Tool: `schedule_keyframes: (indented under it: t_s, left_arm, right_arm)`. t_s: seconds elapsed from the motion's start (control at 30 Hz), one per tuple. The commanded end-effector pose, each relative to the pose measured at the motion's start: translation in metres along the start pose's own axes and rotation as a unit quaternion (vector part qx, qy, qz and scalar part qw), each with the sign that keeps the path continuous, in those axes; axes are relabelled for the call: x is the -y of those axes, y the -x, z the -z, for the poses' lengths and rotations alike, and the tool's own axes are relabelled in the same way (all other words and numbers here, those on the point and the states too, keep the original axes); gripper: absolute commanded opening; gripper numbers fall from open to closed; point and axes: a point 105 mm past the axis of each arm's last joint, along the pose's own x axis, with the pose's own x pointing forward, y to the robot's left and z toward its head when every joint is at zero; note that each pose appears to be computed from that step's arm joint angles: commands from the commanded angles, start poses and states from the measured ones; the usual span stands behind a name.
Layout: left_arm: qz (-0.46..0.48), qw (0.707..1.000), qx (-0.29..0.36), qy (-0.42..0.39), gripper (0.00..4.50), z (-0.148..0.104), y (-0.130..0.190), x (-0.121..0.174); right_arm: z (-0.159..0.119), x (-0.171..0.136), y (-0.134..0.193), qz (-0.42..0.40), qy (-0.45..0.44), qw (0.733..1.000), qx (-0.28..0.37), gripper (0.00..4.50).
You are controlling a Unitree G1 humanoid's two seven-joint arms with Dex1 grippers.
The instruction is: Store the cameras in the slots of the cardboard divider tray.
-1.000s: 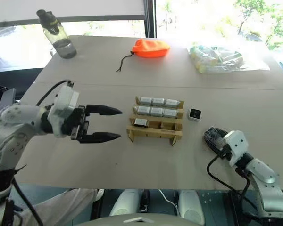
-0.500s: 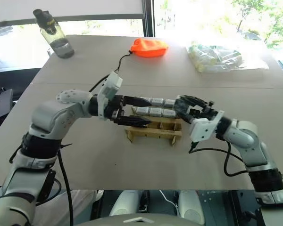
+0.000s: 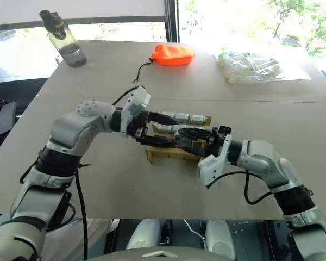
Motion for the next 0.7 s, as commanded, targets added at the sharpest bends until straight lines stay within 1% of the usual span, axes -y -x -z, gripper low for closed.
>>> schedule_keyframes:
  t_s: [0.03, 0.3, 0.37, 0.4, 0.43, 0.47, 0.5, 0.57, 0.6, 0.7]
  left_arm:
    - [0.012, 0.999, -0.001, -0.034, 3.74, -0.0121, -0.0058, -0.0001]
    - [0.017, 0.999, -0.005, -0.038, 3.74, -0.0098, -0.0088, -0.0024]
    - [0.019, 0.999, -0.006, -0.038, 3.22, -0.0093, -0.0086, -0.0016]
    - [0.019, 0.999, -0.006, -0.038, 3.09, -0.0094, -0.0084, -0.0018]
    - [0.019, 0.999, -0.005, -0.038, 2.78, -0.0094, -0.0082, -0.0022]
    - [0.017, 0.999, -0.004, -0.038, 2.17, -0.0096, -0.0081, -0.0032]
    - [0.016, 0.999, -0.004, -0.037, 1.95, -0.0095, -0.0081, -0.0039]
    - [0.016, 0.999, -0.004, -0.037, 1.01, -0.0091, -0.0082, -0.0045]
    - [0.016, 0.999, -0.004, -0.037, 0.70, -0.0088, -0.0085, -0.0044]
    - [0.021, 0.999, -0.006, -0.037, 0.72, -0.0076, -0.0099, -0.0033]
  right_arm:
    - [-0.0027, 0.0096, -0.0024, 0.015, 0.020, 1.000, 0.009, 1.99]
    - [0.0004, 0.0108, -0.0036, 0.017, 0.027, 0.999, -0.001, 1.99]
    - [-0.0005, 0.0110, -0.0047, 0.020, 0.025, 0.999, -0.002, 1.99]
    - [-0.0007, 0.0117, -0.0052, 0.023, 0.023, 0.999, -0.002, 1.99]
    - [-0.0010, 0.0121, -0.0054, 0.024, 0.022, 0.999, -0.002, 1.99]
    - [-0.0013, 0.0121, -0.0056, 0.024, 0.022, 0.999, -0.002, 1.99]
    - [-0.0016, 0.0116, -0.0057, 0.023, 0.024, 0.999, -0.001, 1.99]
    - [-0.0015, 0.0104, -0.0056, 0.020, 0.025, 0.999, -0.001, 1.99]
    - [-0.0014, 0.0098, -0.0054, 0.018, 0.025, 1.000, -0.001, 1.99]
    - [-0.0008, 0.0113, -0.0052, 0.020, 0.027, 0.999, -0.002, 1.99]
